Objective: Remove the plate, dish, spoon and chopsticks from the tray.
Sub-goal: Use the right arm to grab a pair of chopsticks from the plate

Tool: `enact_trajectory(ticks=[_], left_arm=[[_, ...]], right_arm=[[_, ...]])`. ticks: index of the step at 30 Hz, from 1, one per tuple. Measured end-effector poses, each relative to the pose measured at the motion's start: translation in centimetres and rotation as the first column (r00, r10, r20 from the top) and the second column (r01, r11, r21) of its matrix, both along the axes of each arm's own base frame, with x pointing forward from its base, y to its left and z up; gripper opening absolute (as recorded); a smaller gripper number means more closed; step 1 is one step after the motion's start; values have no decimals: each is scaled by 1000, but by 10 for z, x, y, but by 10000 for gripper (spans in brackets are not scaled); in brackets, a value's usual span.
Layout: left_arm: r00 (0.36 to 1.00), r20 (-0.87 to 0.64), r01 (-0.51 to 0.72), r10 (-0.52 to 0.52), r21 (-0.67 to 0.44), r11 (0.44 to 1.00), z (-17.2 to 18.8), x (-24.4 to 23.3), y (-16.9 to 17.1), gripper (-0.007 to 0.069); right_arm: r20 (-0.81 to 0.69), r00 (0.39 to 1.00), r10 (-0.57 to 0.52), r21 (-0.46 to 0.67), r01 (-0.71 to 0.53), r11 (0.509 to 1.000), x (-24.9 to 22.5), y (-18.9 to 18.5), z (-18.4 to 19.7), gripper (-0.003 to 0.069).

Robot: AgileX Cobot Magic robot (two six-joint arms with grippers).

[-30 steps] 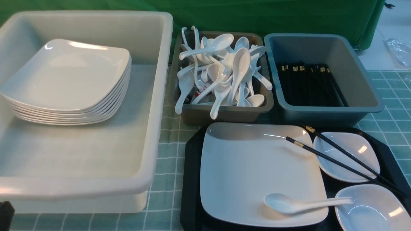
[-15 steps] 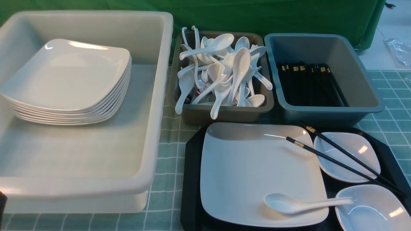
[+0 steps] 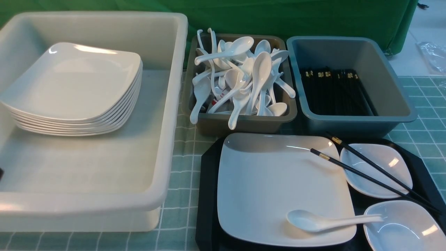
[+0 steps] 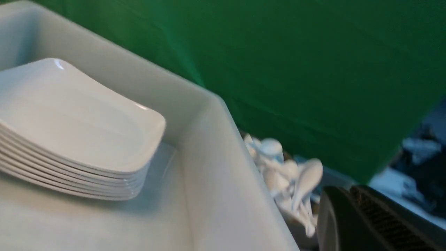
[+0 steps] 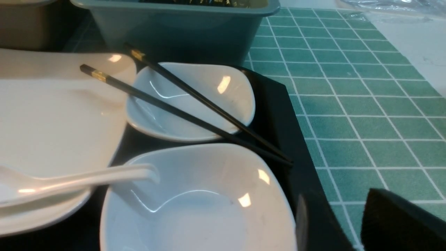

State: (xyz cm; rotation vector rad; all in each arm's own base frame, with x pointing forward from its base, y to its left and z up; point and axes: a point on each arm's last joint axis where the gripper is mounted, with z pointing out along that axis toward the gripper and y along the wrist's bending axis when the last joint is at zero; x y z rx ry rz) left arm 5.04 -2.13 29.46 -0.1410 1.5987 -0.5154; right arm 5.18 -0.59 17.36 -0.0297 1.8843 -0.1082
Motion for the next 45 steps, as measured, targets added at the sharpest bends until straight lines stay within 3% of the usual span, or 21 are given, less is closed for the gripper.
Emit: enact_trajectory(ticks=[2,3,7,13,16,17,18,20,22,27,28,29,30,32,34,39,41,45], left_arm=[[984,-138,126,-110,112,986,11,14,-9,18],[984,-140,130,-113,119,984,13,15,-10,18],[896,-356,350,-264,200,915,23,52,-25,18],[834,-423,469,-355,201,860,25,83,-46,18],[802,-440,532,-405,214,819,22,87,-57,18],[788,-439,563,-431,232,793,21,86,-62,18],[785,-438,571,-439,236,786,21,85,-63,18],[782,-434,580,-447,243,778,22,84,-65,18],[784,-432,579,-446,248,777,22,84,-65,18],[789,-424,575,-444,257,777,22,85,-65,18],[790,-422,576,-444,264,774,22,85,-65,18],[792,-415,581,-448,284,763,23,85,-65,18],[793,-412,581,-449,288,761,23,85,-65,18],[792,-395,592,-466,310,744,24,85,-66,18],[786,-381,606,-487,317,729,25,84,-68,18],[761,-390,639,-518,321,699,24,80,-69,18],[758,-381,646,-530,325,691,27,74,-68,18],[771,-332,636,-544,348,689,35,62,-64,18]], right_arm=[[0,1000,0,0,0,1000,0,0,0,244],[0,1000,0,0,0,1000,0,0,0,244],[0,1000,0,0,0,1000,0,0,0,244],[11,1000,2,0,-2,1000,0,0,1,244],[46,999,-10,80,7,997,1,1,4,244],[86,995,-41,247,18,969,2,3,7,244],[109,993,-53,311,16,950,3,4,9,244],[160,982,-102,497,9,868,4,6,15,244],[199,972,-128,586,-13,810,4,6,20,244],[222,966,-136,644,-41,764,6,7,29,237],[186,977,-109,627,-32,779,6,8,41,224],[126,991,-45,556,-33,830,9,11,56,216],[121,992,-28,543,-42,838,11,11,63,216],[12,995,103,389,-100,916,22,19,94,213],[-138,960,244,224,-210,952,44,32,125,212],[-405,836,370,56,-382,923,90,62,151,213],[-536,757,373,13,-434,901,116,76,148,213],[-677,657,332,-23,-469,883,157,86,137,213]])
